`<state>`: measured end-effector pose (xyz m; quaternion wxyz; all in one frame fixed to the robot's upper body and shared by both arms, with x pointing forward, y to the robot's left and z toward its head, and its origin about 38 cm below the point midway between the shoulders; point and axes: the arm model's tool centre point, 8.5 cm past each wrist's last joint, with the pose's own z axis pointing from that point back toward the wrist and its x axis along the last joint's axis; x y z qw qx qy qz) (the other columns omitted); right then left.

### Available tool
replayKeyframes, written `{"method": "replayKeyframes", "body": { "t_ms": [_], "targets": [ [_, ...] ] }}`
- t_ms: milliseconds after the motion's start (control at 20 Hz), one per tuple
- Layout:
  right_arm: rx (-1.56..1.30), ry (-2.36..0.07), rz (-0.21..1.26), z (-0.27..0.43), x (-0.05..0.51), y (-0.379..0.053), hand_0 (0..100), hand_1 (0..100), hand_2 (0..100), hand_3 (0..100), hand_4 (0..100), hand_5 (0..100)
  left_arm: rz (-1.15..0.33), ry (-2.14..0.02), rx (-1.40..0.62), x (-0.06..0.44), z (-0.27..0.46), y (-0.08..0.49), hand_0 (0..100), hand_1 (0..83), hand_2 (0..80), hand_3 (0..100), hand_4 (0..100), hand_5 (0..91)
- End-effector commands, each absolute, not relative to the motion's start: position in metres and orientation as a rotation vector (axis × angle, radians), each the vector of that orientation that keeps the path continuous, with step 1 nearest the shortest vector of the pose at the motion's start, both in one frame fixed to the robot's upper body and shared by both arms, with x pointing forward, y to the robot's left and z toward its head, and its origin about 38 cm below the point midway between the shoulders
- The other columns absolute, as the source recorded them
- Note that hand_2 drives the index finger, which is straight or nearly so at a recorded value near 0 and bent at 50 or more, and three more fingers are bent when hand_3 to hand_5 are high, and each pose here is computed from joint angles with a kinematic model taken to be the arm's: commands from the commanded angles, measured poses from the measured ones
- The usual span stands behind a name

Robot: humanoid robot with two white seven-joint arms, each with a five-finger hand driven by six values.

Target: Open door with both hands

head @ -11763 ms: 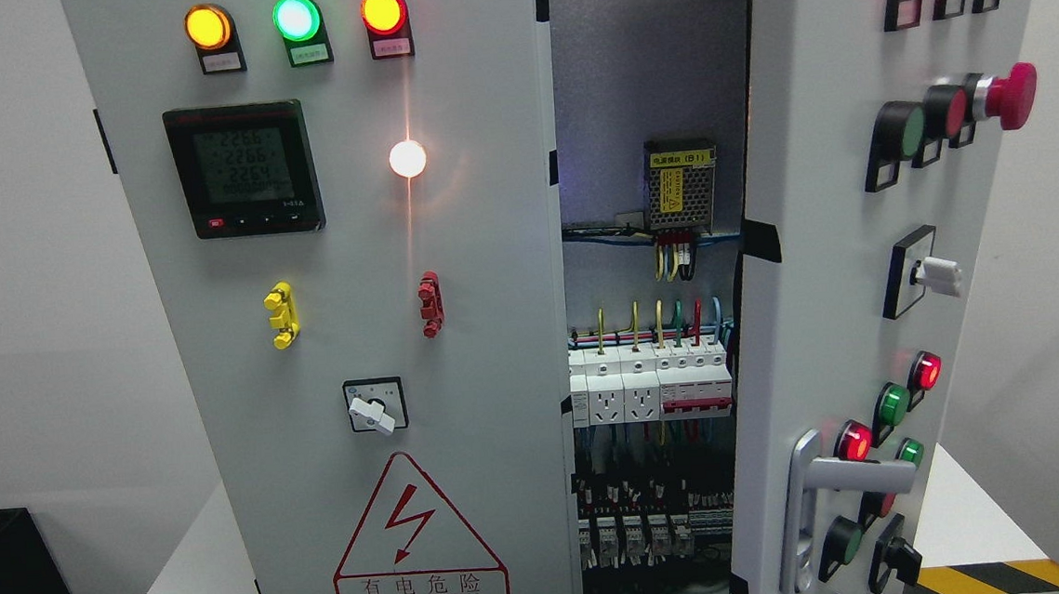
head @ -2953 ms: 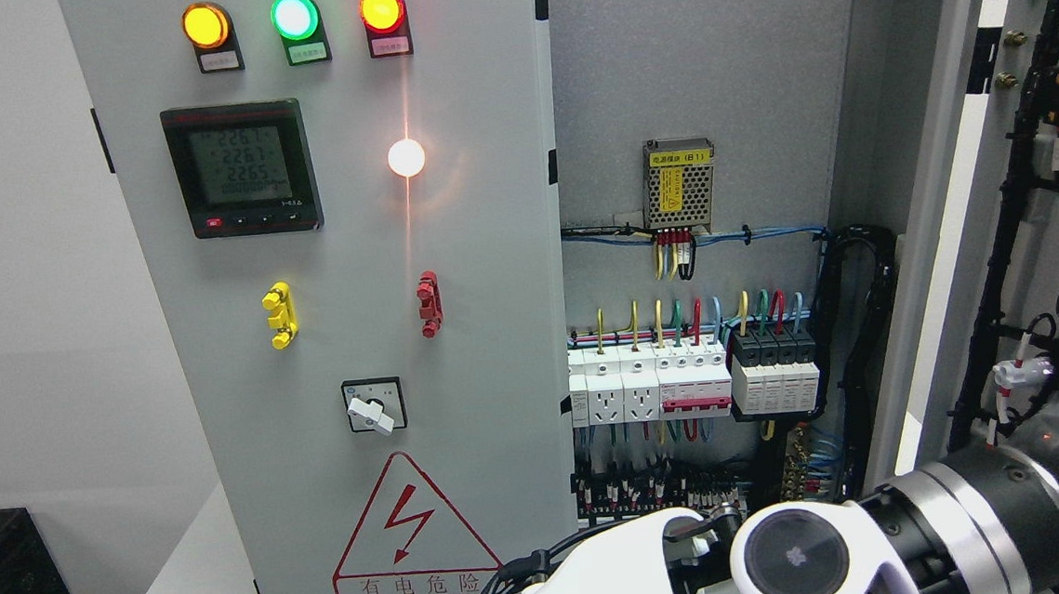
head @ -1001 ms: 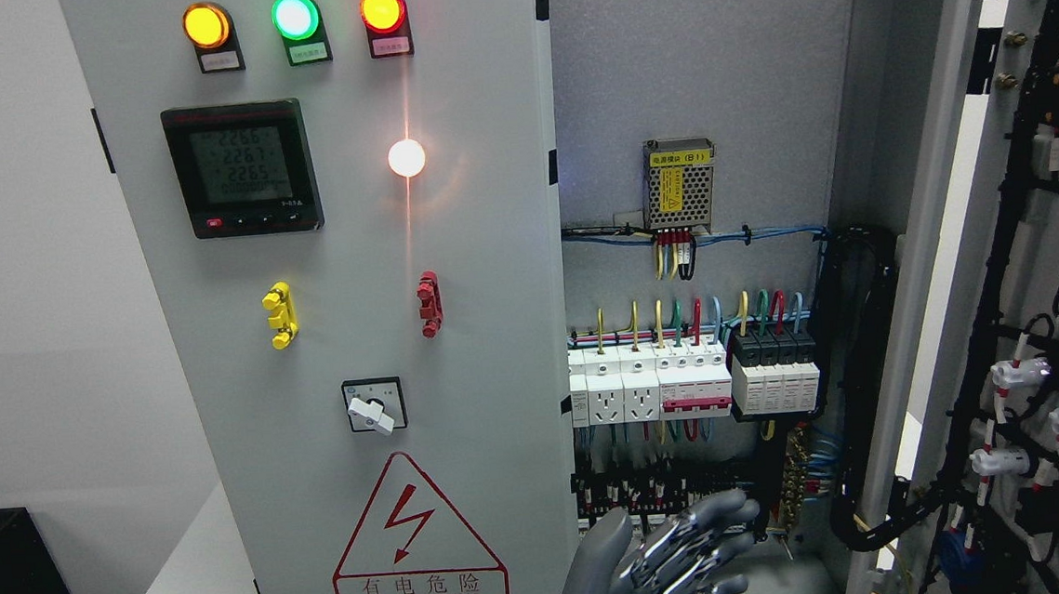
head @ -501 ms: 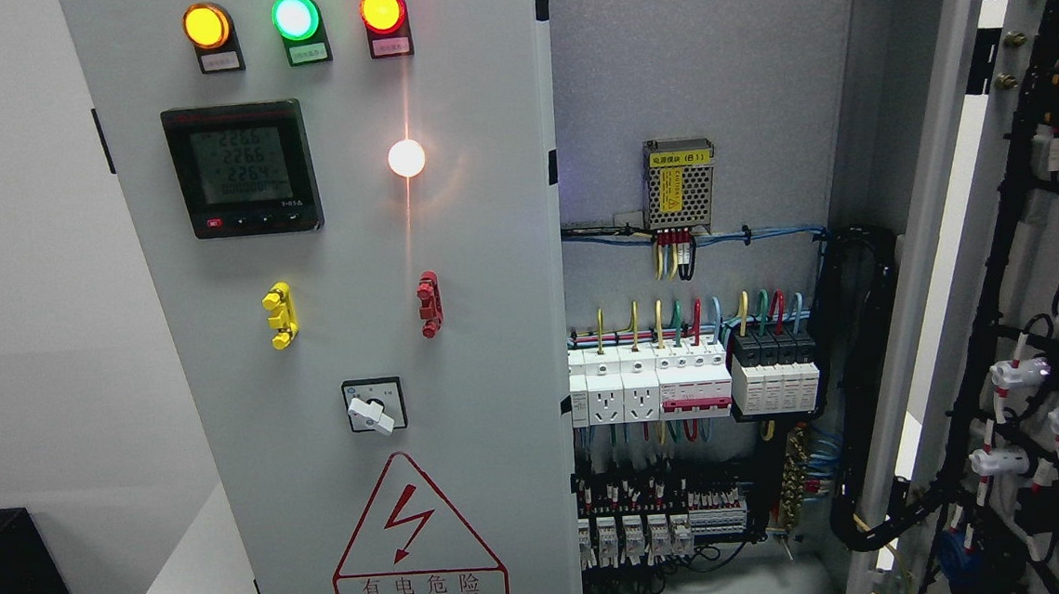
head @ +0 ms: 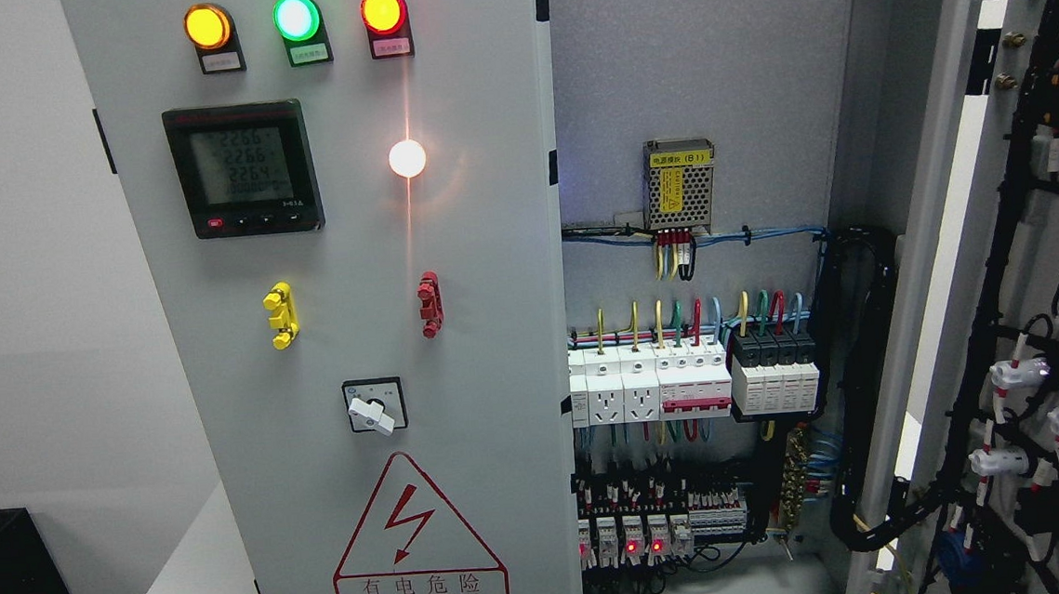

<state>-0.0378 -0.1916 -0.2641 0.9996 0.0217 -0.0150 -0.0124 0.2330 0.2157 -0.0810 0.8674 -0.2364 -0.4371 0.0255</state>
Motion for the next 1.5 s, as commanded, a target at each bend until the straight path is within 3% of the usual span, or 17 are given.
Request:
{"method": "replayKeyframes", "body": {
  "t_ms": [0, 200, 450, 701, 851, 1101, 1452],
  "targets": [
    [0.043, -0.031, -0.025, -0.264, -0.038, -0.192, 19, 0, 0, 0, 0, 0, 0.357, -0.587, -0.084, 0.137, -0.207, 0.308, 0, 0.0, 0.0, 0, 0, 0.0],
    [0.043, -0.031, -0.025, -0.264, -0.038, -0.192, 19, 0, 0, 0, 0, 0, 0.413, -0.418, 0.006, 0.081, -0.239, 0.302, 0, 0.0, 0.0, 0, 0, 0.0],
    [0.043, -0.031, -0.025, -0.264, -0.038, -0.192, 19, 0, 0, 0, 0, 0, 0.209, -0.268, 0.096, 0.024, -0.255, 0.294, 0, 0.0, 0.0, 0, 0, 0.0],
    [0.045, -0.031, -0.023, -0.264, -0.038, -0.191, 19, 0, 0, 0, 0, 0, 0.156, -0.077, 0.152, -0.044, -0.260, 0.277, 0, 0.0, 0.0, 0, 0, 0.0],
    [0.046, -0.048, -0.024, -0.264, -0.032, -0.190, 19, 0, 0, 0, 0, 0, 0.106, -0.059, 0.144, -0.049, -0.260, 0.269, 0, 0.0, 0.0, 0, 0, 0.0],
    [0.054, -0.247, -0.029, -0.260, 0.025, -0.192, 19, 0, 0, 0, 0, 0, 0.053, -0.018, 0.138, -0.060, -0.260, 0.260, 0, 0.0, 0.0, 0, 0, 0.0],
    [0.064, -0.573, -0.032, -0.216, 0.087, -0.199, 19, 0, 0, 0, 0, 0, 0.118, 0.031, 0.134, -0.056, -0.259, 0.253, 0, 0.0, 0.0, 0, 0, 0.0]
  ]
}}
